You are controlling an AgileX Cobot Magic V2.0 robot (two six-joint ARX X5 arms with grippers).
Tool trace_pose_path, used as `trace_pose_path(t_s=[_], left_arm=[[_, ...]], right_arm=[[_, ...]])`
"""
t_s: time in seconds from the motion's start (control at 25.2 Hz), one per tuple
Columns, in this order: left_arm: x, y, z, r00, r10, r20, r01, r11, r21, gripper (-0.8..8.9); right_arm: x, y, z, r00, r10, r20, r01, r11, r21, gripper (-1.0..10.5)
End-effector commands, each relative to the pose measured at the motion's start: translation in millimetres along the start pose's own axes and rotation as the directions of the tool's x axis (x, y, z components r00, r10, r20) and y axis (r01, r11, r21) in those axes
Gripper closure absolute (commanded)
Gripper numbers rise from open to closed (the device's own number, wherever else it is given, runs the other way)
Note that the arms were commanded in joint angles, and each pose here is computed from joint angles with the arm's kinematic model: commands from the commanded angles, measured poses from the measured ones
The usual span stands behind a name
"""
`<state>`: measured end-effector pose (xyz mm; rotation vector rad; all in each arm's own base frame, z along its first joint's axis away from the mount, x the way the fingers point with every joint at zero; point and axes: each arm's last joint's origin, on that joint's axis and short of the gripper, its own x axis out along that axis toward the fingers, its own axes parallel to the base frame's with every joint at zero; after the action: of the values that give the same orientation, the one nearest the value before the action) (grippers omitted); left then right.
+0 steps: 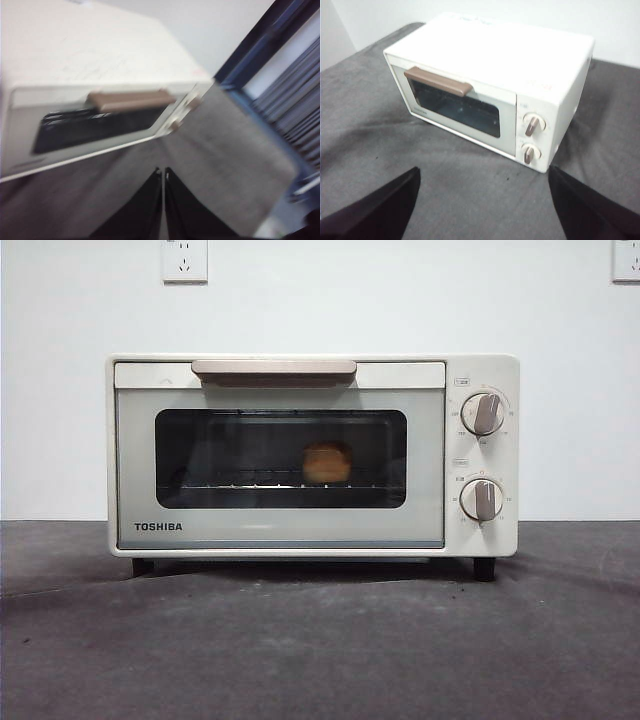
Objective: The left arm flap open the oven, the right arm pick bread and place it into oven, the left arm flap close the oven
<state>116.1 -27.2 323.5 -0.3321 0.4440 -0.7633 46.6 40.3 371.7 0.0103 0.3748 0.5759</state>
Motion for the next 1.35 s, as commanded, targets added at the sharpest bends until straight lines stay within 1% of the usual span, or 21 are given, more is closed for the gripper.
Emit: trace_pose_path(t_s=[0.04, 0.24, 0.44, 0.48, 0.56, 0.6, 1.19, 1.35], left_arm=[[-14, -11, -7, 0.999, 0.047, 0.000, -0.047, 0.986, 0.158, 7.98], [-28, -22, -14, 0.998, 0.050, 0.044, -0.058, 0.976, 0.211, 7.98], [-32, -25, -15, 0.997, 0.045, 0.059, -0.057, 0.974, 0.219, 7.97], [-32, -25, -15, 0.997, 0.045, 0.059, -0.057, 0.975, 0.216, 7.97], [-32, -25, -15, 0.997, 0.045, 0.059, -0.057, 0.975, 0.217, 7.97], [-32, -25, -15, 0.997, 0.045, 0.059, -0.057, 0.975, 0.217, 7.97], [-32, -25, -15, 0.997, 0.045, 0.060, -0.057, 0.974, 0.218, 7.97], [-34, -26, -17, 0.996, 0.053, 0.076, -0.069, 0.972, 0.222, 7.97]], right_arm=[[-3, 1, 6, 0.999, 0.013, 0.033, -0.012, 1.000, -0.022, 5.4], [-3, 1, 6, 0.999, 0.013, 0.032, -0.012, 0.999, -0.044, 5.4], [-3, 1, 6, 0.999, 0.013, 0.030, -0.012, 0.999, -0.044, 5.5], [-3, 1, 5, 1.000, 0.013, 0.028, -0.012, 0.999, -0.045, 6.4], [-3, 1, 5, 1.000, 0.016, 0.020, -0.015, 0.999, -0.046, 9.5], [-3, 1, 4, 1.000, 0.015, 0.016, -0.014, 0.999, -0.047, 9.2], [-3, 1, 6, 0.999, 0.013, 0.033, -0.012, 0.999, -0.043, 9.3], [-3, 1, 6, 0.999, 0.013, 0.033, -0.012, 0.999, -0.043, 9.3]])
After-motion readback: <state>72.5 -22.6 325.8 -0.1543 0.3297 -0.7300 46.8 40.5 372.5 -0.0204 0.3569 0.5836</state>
